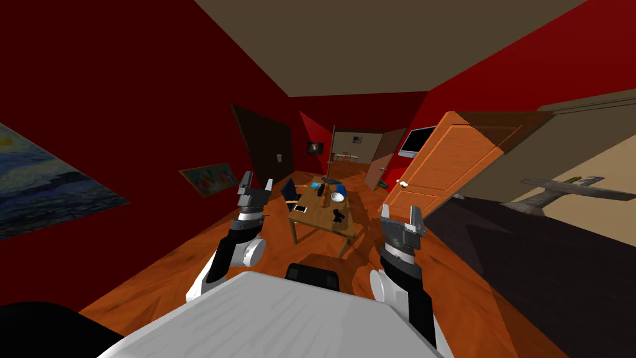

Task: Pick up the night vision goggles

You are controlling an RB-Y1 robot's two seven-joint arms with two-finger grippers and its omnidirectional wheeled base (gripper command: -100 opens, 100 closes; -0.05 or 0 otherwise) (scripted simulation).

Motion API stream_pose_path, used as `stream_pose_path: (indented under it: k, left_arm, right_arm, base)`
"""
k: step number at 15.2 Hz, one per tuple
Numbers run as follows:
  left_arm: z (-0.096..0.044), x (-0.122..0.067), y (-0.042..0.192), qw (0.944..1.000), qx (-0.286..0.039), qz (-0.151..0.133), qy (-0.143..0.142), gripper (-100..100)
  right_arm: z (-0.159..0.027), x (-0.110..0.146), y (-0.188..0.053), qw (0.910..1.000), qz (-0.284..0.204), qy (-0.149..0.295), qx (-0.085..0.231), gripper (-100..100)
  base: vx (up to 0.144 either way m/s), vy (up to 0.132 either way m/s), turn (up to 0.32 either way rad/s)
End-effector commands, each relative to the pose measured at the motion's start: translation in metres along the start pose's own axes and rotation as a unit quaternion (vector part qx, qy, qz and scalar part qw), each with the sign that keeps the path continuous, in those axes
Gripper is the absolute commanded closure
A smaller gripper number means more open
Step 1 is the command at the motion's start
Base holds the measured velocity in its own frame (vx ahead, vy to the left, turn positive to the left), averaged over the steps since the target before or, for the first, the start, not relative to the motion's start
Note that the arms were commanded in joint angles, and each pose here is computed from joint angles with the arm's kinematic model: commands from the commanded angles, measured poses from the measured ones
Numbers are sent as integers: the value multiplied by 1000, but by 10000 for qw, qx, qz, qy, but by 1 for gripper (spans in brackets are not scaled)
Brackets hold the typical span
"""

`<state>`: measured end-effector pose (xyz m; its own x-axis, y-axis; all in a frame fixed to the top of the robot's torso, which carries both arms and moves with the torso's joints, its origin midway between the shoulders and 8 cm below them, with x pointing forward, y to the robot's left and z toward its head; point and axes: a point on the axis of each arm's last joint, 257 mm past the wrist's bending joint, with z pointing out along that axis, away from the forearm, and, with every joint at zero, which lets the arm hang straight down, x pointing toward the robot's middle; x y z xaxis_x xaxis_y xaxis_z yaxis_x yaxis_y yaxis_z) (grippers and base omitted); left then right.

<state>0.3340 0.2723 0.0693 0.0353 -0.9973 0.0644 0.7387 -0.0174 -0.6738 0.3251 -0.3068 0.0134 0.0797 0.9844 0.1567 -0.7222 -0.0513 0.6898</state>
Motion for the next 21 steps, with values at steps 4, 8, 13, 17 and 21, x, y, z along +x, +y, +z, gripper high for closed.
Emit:
stream_pose_path:
  k: [4, 8, 13, 17, 21]
  left_arm:
    - [0, 0, 0, 10000, 0, -1, 0, 0]
    - [0, 0, 0, 10000, 0, -1, 0, 0]
    - [0, 0, 0, 10000, 0, -1, 0, 0]
    - [0, 0, 0, 10000, 0, -1, 0, 0]
    - [0, 0, 0, 10000, 0, -1, 0, 0]
  right_arm:
    - [0, 15, -17, 9988, -129, 445, 179, -100]
    - [-5, 35, -46, 9935, -318, 1003, 445, -100]
    - [-16, 58, -85, 9808, -596, 1691, 765, -100]
    - [-28, 73, -115, 9666, -834, 2205, 1000, -100]
    - [-42, 76, -140, 9563, -991, 2459, 1234, -100]
  base:
    - [6, 28, 76]
    - [22, 53, 102]
    - [26, 69, 140]
    - [22, 54, 128]
    - [22, 52, 113]
